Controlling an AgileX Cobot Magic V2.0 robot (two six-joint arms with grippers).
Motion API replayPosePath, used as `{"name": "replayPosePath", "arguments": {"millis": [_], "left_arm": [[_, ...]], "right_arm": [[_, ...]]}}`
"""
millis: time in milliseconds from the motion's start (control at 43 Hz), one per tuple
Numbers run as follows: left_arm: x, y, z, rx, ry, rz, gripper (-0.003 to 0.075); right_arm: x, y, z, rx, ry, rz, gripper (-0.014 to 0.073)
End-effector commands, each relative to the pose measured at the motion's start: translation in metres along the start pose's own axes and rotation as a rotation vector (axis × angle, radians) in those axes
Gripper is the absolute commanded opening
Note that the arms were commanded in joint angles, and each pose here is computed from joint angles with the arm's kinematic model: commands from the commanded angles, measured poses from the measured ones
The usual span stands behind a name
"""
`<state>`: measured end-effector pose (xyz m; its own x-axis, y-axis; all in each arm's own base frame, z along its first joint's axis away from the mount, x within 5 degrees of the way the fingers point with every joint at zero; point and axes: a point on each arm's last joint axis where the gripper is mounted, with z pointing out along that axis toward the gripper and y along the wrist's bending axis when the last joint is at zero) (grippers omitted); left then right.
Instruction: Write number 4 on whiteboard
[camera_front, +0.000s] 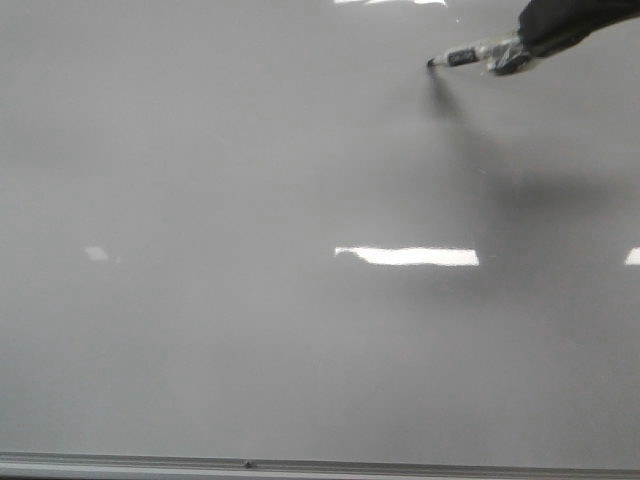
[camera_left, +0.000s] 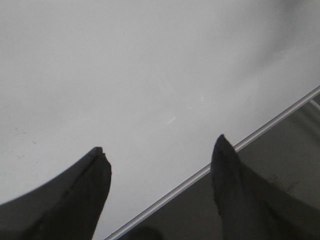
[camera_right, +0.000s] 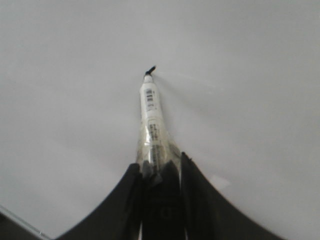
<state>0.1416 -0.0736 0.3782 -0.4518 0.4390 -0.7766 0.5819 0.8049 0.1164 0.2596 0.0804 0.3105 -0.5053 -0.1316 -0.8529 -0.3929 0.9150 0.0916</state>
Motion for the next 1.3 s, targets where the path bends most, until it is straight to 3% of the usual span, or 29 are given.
{"name": "replayPosePath", "arguments": {"millis": [0,303,605,722,954,1280], "left_arm": [[-0.012,0.002,-0.007,-0.015,-0.098,-0.019,0.0430],[-0.012,0.002,-0.007,-0.015,-0.098,-0.019,0.0430],[-0.012,0.002,-0.007,-0.015,-0.098,-0.019,0.0430],[-0.012,0.002,-0.007,-0.015,-0.098,-0.019,0.0430],[-0.012,0.002,-0.007,-0.015,-0.098,-0.019,0.0430],[-0.013,0.002,-0.007,-0.019,-0.110,-0.019,0.0430]], "right_arm": [[-0.006,0.009,0.005,-0.039,0.009,-0.068,-0.0061],[-0.008,0.004,0.002,-0.007,-0.011,-0.104,-0.0061],[-0.006,-0.047,-0.036,0.145,0.009,-0.016,-0.0061],[-0.008,-0.041,-0.040,0.113,-0.010,0.011,-0.0061],[-0.017,-0.012,-0.050,0.045,-0.084,-0.063,-0.0061],[-0.021,-0.023,-0.029,0.117,-0.130,-0.051,-0.0061]]}}
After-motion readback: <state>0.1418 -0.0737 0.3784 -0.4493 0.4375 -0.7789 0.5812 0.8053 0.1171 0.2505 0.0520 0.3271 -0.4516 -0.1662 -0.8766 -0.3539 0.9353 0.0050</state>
